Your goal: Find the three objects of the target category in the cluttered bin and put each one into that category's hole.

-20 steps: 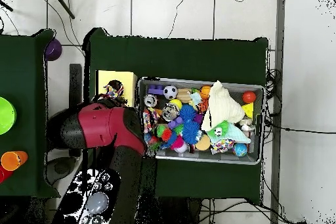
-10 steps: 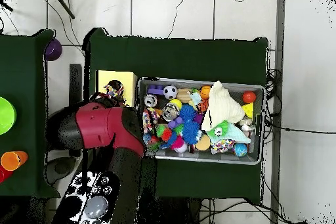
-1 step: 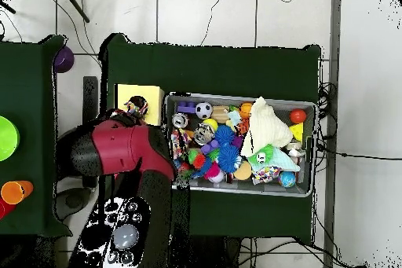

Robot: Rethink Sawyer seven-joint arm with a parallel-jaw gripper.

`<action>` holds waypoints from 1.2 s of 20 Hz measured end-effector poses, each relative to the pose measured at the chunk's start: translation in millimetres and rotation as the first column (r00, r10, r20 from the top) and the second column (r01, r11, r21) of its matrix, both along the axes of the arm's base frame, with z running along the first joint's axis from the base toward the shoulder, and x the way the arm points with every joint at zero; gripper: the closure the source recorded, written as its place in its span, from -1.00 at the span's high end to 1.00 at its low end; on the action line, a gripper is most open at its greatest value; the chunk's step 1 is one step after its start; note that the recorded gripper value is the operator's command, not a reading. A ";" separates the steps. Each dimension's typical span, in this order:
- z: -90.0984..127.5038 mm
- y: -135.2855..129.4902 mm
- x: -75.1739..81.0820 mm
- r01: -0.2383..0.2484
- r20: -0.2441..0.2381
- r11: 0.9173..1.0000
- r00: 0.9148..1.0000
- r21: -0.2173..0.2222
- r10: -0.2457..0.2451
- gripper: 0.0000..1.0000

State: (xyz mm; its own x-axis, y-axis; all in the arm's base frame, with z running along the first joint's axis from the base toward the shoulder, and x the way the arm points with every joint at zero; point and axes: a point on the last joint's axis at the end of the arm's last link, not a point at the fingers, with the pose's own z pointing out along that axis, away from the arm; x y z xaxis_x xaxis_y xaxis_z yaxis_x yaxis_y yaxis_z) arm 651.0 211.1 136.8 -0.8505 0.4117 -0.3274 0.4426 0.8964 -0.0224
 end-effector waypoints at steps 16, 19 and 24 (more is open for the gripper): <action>-19.8 6.5 -6.4 -0.002 -0.006 0.998 1.000 0.059 0.002 -1.00; -20.4 6.6 -6.3 -0.002 -0.004 0.998 1.000 0.061 0.002 -1.00; -23.1 8.4 -5.9 -0.001 -0.006 0.997 1.000 0.075 0.002 -1.00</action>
